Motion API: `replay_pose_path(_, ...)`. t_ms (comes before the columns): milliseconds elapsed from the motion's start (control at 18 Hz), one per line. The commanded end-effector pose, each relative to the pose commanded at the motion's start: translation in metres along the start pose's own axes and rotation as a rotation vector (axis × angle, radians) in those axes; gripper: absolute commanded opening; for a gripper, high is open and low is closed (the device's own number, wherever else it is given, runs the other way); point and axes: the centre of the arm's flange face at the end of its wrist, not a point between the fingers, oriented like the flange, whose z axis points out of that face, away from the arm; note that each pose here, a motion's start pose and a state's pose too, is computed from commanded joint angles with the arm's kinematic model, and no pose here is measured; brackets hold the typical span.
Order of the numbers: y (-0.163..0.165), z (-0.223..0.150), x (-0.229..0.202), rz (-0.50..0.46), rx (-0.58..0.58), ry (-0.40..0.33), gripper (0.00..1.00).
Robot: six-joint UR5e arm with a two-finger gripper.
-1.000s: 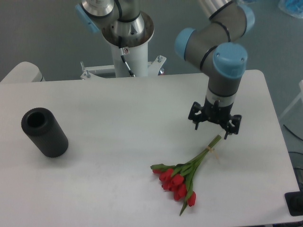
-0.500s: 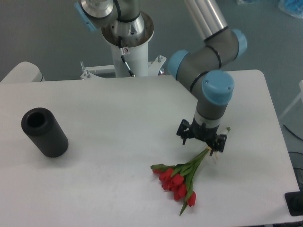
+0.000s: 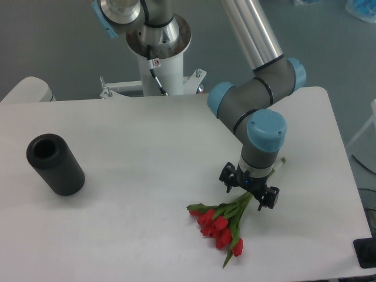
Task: Pick up the flowers from the table
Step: 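Close the gripper around the green tulip stems, then lift the gripped tulip bunch up off the table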
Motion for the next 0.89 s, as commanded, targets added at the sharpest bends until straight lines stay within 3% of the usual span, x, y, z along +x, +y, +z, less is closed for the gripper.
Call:
replay_pose_path(333, -0.004, 0.018, 0.009, -0.002, -0.022, 0.019, 1.00)
replay_pose_path(389, -0.005, 0.016, 0.007, -0.007, -0.019, 0.015, 0.93)
replay_pose_path(500, -0.006, 0.011, 0.004, -0.022, -0.014, 0.005, 0.52)
replay_pose_path(667, -0.005, 0.002, -0.001, -0.032, -0.005, -0.008, 0.12)
replay_pose_path(722, -0.004, 0.002, -0.002, -0.035, -0.006, -0.010, 0.07)
replay_pose_path(889, -0.004, -0.006, -0.009, -0.036, 0.000, -0.027, 0.07)
